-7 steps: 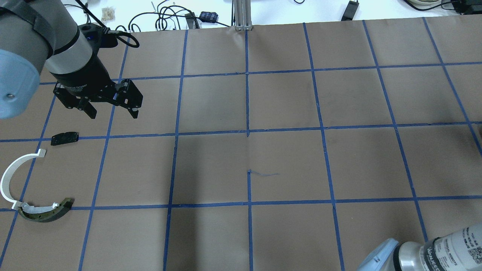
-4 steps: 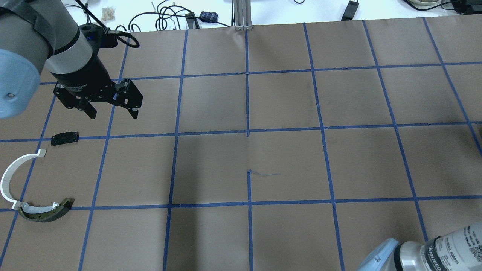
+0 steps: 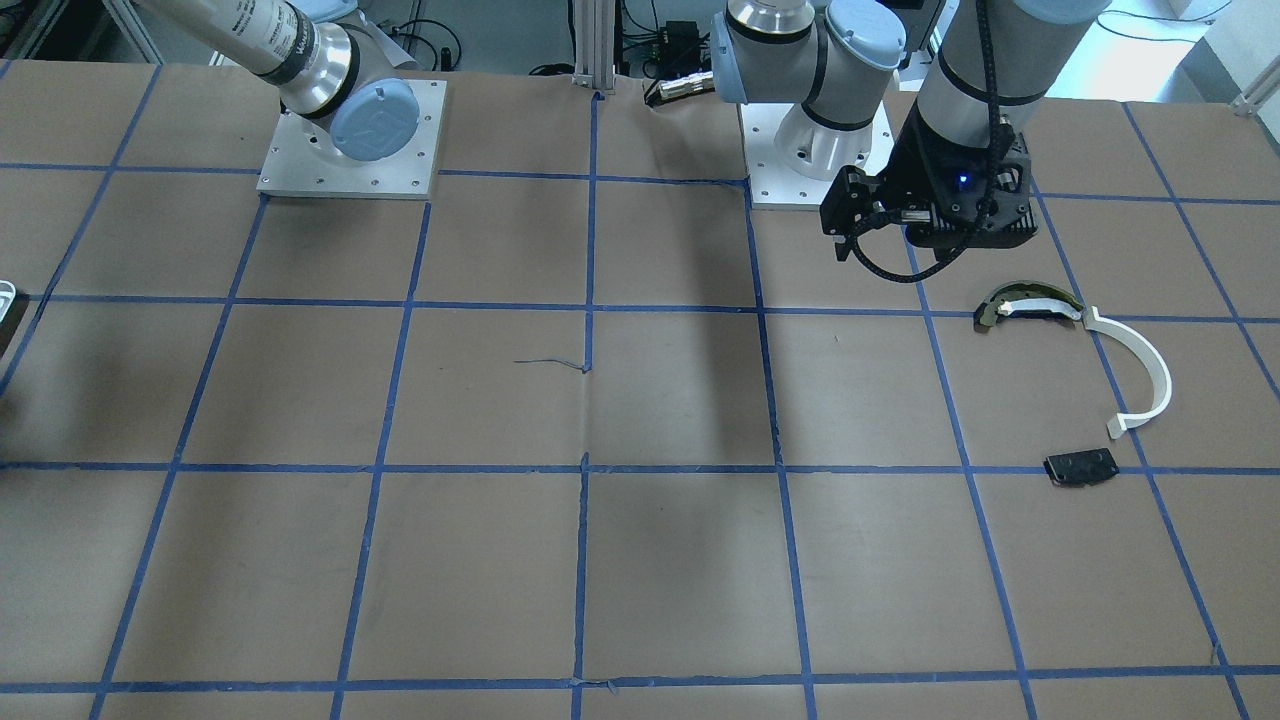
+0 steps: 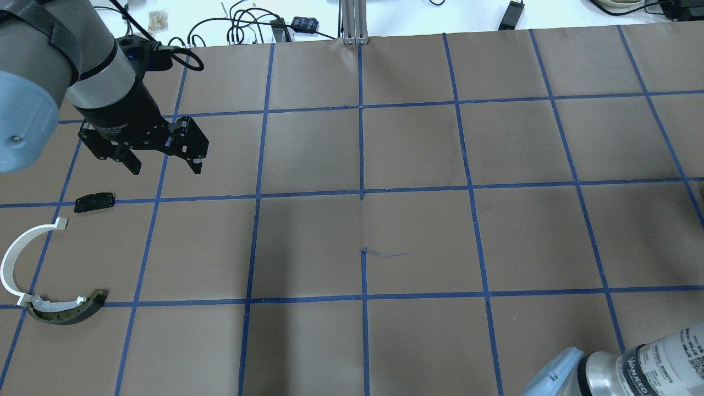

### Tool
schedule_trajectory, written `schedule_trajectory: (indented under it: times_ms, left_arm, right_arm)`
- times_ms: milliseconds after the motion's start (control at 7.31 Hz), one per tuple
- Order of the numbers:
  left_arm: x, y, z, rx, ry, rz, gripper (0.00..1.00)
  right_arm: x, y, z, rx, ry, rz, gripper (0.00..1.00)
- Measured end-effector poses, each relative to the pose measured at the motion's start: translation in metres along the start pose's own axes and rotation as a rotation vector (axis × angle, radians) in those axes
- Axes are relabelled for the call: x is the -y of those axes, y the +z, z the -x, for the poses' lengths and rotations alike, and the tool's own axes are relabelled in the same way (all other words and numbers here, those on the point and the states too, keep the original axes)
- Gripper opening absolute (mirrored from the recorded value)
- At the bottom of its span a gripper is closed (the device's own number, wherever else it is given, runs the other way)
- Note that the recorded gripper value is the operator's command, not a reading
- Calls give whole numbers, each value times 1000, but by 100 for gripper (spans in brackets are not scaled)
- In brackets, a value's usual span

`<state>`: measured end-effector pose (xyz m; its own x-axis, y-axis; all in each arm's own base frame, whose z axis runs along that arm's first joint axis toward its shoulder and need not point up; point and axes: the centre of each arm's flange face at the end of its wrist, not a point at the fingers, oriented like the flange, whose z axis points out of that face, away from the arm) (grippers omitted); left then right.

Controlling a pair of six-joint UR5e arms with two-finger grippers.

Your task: Place bearing gear from tray to pile

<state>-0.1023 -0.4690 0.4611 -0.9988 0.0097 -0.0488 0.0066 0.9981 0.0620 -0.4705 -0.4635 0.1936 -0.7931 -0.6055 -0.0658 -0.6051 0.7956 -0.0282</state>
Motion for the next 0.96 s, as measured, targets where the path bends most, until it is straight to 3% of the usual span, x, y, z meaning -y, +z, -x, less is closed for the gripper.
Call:
schedule_trajectory:
  times_ms: [684, 957]
  left_arm:
    - [0, 1, 0, 0, 1, 4, 100]
    - [0, 1, 0, 1, 1, 6, 100]
  right_arm:
    - [-5, 14, 5, -17, 6, -3, 82]
    - [-8, 14, 4, -21, 9, 6, 70]
